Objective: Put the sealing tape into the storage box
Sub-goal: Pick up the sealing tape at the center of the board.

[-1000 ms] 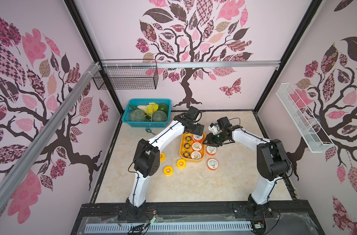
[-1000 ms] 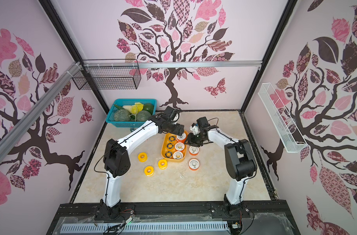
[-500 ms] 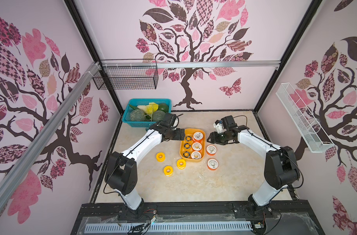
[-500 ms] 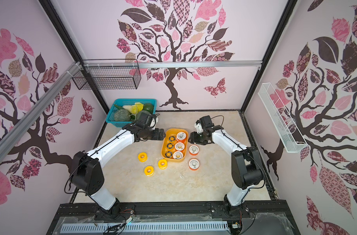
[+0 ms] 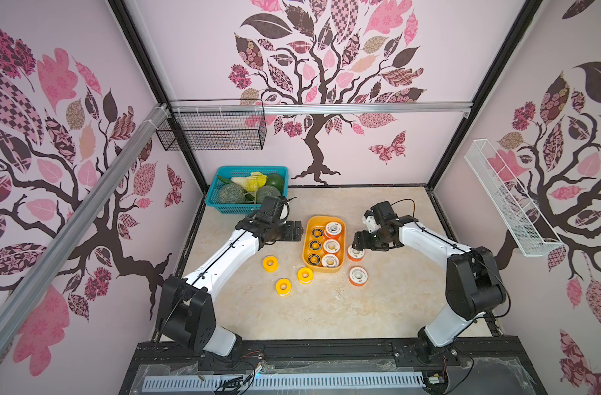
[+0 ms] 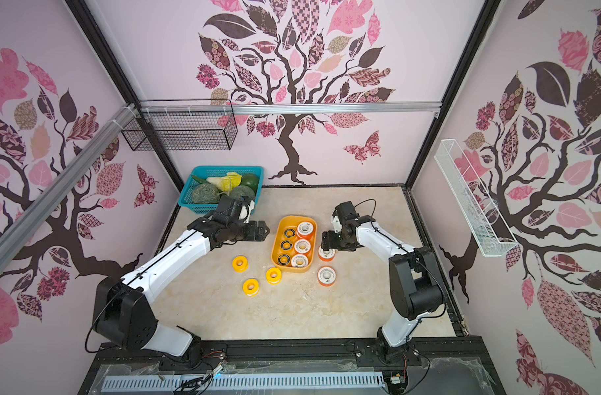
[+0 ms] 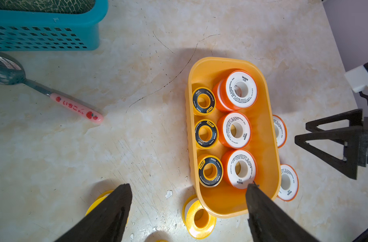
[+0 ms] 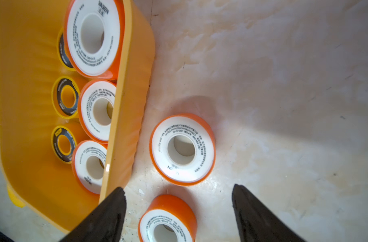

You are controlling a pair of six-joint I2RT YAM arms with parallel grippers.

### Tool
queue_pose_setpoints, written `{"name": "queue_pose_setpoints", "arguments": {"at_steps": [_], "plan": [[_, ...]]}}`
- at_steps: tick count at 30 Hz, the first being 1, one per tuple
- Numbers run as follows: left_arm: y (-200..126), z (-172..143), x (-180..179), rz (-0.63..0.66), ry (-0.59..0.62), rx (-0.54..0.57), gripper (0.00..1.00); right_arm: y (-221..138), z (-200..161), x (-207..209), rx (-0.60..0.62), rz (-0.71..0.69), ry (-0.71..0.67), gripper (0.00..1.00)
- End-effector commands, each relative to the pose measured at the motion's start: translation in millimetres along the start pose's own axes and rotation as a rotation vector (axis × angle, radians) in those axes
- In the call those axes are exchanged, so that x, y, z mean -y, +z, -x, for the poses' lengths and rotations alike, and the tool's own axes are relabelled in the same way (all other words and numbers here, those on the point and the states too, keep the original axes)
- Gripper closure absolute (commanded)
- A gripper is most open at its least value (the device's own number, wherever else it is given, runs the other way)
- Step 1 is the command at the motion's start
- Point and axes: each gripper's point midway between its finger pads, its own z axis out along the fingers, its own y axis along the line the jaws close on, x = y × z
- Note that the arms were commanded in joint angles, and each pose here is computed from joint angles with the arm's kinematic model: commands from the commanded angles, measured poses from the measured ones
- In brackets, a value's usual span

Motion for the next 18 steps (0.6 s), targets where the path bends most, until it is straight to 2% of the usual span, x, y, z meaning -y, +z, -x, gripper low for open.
{"name": "queue_pose_setpoints", "arguments": {"at_steps": [1,18], "plan": [[-1,5,0,-0.008,0.007,0.025,0.10,-4,4,-1,0.011,-0.074,-0.061,0.11],[4,2,-2,-0.007,-0.001,0.008,0.09,28,-1,-8,-0.068,-0.149,-0.110,0.09]]}}
